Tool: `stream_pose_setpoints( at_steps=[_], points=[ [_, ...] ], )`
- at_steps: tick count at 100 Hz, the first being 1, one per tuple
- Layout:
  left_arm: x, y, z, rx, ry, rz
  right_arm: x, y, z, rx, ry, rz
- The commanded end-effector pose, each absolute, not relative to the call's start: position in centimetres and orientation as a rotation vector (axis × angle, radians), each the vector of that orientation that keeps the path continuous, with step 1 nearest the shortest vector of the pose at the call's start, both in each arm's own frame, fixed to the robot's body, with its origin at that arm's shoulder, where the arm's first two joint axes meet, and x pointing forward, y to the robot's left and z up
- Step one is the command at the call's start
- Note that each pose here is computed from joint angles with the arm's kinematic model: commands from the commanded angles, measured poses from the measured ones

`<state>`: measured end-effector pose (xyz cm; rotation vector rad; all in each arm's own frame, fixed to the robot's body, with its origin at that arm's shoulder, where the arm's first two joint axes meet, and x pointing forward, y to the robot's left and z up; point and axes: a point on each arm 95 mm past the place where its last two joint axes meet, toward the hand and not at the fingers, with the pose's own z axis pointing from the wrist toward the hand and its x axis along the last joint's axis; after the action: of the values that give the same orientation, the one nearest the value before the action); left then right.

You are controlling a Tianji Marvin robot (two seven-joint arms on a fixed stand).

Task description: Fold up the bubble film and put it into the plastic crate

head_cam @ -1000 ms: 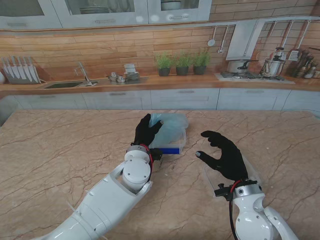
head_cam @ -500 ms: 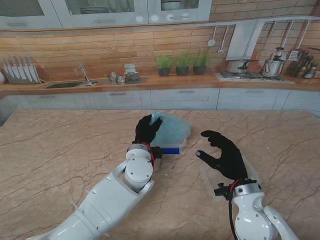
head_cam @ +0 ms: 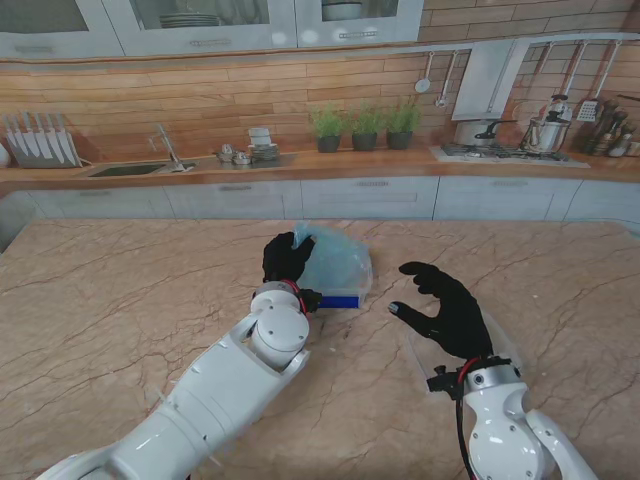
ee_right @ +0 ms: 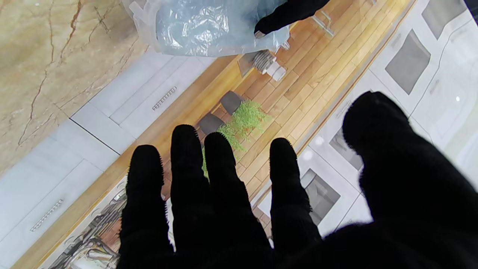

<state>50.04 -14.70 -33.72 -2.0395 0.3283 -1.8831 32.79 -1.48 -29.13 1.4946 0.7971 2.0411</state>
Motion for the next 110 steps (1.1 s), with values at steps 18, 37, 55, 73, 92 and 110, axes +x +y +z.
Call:
stream_pose_setpoints(
  at_steps=[18,37,55,73,92,110],
  points=[
    [50.1,-14.7,-35.0,-1.965,0.531,-1.835,33.8,-0.5,-29.2,1.485,0.890,2.034],
    [50.4,-14.3,-35.7,-1.845,0.739,-1.771,35.3,0.6,-29.3,1.455,0.985,2.027],
    [50.6,-14.2,-36.1,-1.824,0.811,-1.720,37.4,0.9,-29.1,1.302,1.143,1.950],
    [50.7,-14.1,-36.4,-1.830,0.857,-1.673,40.2,1.2,-28.7,1.226,1.239,1.909],
    [50.9,-14.0,-36.7,-1.773,0.937,-1.637,43.8,2.4,-28.8,1.229,1.305,1.888],
    [51.0,-13.9,-36.7,-1.742,1.002,-1.609,47.0,4.2,-29.0,1.201,1.365,1.857]
  ],
)
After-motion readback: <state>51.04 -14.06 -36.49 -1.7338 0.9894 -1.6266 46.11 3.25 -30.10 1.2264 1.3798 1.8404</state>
